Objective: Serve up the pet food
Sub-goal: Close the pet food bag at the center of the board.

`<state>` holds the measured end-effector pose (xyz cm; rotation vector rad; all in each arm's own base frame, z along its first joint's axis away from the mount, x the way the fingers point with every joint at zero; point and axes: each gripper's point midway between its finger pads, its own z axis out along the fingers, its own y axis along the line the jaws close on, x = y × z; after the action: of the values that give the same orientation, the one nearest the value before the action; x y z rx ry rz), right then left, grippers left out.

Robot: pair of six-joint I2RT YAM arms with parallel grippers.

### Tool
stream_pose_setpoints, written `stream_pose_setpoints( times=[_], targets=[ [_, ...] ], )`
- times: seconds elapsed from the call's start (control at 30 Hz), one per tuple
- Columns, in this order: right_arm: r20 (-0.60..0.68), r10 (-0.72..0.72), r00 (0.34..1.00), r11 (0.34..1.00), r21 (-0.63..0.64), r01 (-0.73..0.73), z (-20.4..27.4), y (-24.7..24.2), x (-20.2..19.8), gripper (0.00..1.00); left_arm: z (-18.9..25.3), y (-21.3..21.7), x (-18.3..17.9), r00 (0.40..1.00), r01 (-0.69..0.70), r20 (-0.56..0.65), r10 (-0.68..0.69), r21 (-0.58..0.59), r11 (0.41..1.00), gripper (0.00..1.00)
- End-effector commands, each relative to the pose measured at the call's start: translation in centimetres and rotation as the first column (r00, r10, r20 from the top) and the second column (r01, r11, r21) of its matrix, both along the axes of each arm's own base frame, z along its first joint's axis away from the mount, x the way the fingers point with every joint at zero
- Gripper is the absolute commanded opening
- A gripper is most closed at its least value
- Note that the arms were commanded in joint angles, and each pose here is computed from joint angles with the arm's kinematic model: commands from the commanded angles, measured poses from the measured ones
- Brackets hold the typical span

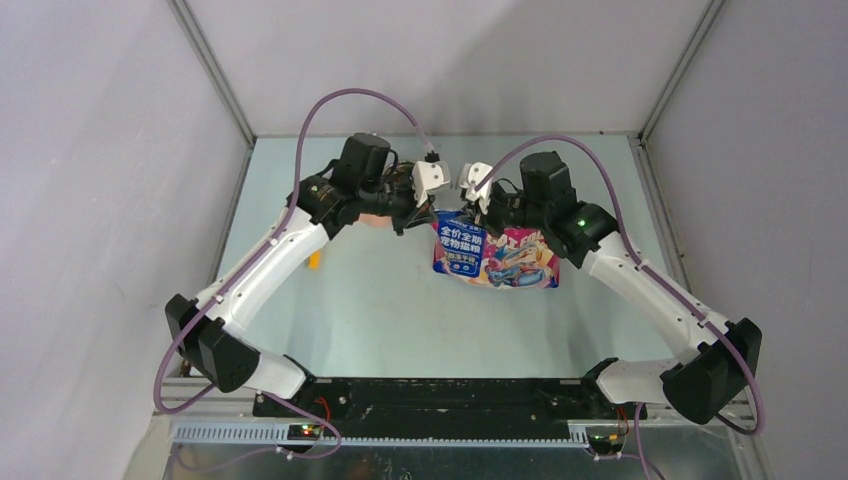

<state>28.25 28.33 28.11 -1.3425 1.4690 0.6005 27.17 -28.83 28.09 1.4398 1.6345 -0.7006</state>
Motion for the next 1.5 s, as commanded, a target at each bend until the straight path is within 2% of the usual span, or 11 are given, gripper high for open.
stream_pose_setpoints(
  times=[0.0,0.23,0.4,0.6,0.7,0.87,1.07,1.17,1.23,1.37,1.47],
  targets=[
    [0.067,-0.152,0.986,0.988,0.042,0.149,2.2,-1.0,2.2,0.00,1.9,-0.1,0.9,0.997,-0.067,0.033,0.069,-0.056,0.996,0.00],
    [0.052,-0.363,0.930,0.928,0.117,0.355,3.7,-2.4,5.1,0.00,3.4,0.0,-2.3,1.000,0.021,0.008,-0.020,-0.116,0.993,0.00],
    [0.001,-0.214,0.977,0.968,0.131,0.212,3.6,-0.7,2.5,0.30,4.3,0.0,-2.9,0.999,0.036,0.013,-0.035,-0.140,0.990,0.00],
    [-0.084,-0.093,0.992,0.987,0.127,0.103,2.2,0.8,0.6,0.41,4.5,-0.4,-2.9,0.999,0.042,-0.008,-0.044,-0.154,0.987,0.00],
    [-0.097,-0.093,0.991,0.985,0.133,0.105,1.6,0.9,0.7,0.39,4.4,-0.6,-2.9,0.999,0.045,-0.016,-0.048,-0.155,0.987,0.00],
    [-0.079,-0.076,0.994,0.986,0.142,0.087,1.5,1.0,0.4,0.18,4.3,-0.7,-2.8,0.998,0.047,-0.025,-0.051,-0.156,0.987,0.00],
    [-0.075,-0.026,0.997,0.995,0.096,0.033,0.5,1.1,-0.7,0.32,4.5,-1.2,-3.0,0.997,0.062,-0.039,-0.070,-0.164,0.985,0.01],
    [-0.067,-0.035,0.997,0.996,0.081,0.041,0.2,0.9,-0.5,0.32,4.4,-1.5,-3.6,0.993,0.093,-0.049,-0.103,-0.166,0.982,0.28],
    [-0.065,-0.046,0.997,0.996,0.076,0.051,0.2,0.8,-0.3,0.21,4.1,-1.7,-4.1,0.991,0.114,-0.051,-0.124,-0.158,0.981,0.41],
    [-0.059,-0.061,0.996,0.995,0.076,0.065,0.3,0.6,-0.1,0.00,3.1,-2.6,-4.8,0.986,0.146,-0.057,-0.155,-0.136,0.980,0.50],
    [-0.055,-0.085,0.995,0.993,0.080,0.089,0.5,0.5,0.2,0.00,2.1,-3.1,-4.6,0.987,0.147,-0.056,-0.154,-0.105,0.984,0.51]
  ],
)
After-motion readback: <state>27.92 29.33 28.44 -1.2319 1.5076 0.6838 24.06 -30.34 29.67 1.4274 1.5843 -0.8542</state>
